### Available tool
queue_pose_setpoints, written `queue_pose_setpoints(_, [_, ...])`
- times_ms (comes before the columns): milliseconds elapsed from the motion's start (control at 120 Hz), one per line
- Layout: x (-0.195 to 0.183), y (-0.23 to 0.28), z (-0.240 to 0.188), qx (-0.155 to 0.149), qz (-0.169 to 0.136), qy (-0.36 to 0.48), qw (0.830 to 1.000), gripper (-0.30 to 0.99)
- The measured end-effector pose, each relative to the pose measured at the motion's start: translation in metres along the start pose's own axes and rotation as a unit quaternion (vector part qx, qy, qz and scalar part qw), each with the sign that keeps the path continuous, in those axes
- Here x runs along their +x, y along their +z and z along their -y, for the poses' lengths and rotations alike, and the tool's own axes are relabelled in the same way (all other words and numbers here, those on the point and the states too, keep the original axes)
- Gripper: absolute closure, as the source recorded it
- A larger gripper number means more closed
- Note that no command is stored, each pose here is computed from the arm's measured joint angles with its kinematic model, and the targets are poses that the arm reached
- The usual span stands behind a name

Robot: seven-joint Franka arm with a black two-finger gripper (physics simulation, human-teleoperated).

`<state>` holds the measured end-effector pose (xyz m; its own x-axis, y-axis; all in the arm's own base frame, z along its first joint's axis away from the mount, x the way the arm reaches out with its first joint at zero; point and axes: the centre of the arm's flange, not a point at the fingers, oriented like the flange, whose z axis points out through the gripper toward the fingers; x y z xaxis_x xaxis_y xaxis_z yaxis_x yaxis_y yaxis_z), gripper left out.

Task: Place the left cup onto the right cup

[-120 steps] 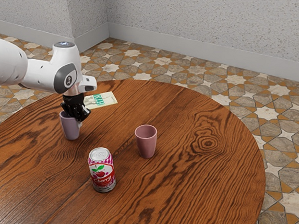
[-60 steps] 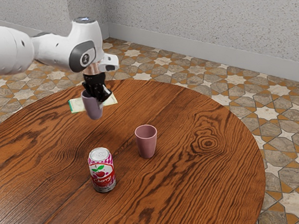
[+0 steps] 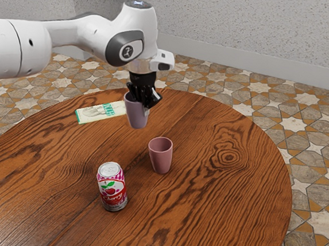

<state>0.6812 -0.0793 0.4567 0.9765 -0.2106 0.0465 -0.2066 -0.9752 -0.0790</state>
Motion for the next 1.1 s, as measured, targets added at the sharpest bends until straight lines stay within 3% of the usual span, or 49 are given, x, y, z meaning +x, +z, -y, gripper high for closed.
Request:
queue_pose_setpoints(475, [0.019,0.005,-0.070,-0.002,-0.006,-0.016,1.000,0.79])
queue_pose_setpoints(1100, [0.027,0.045,-0.070,0.001,0.009,-0.073,0.997,0.79])
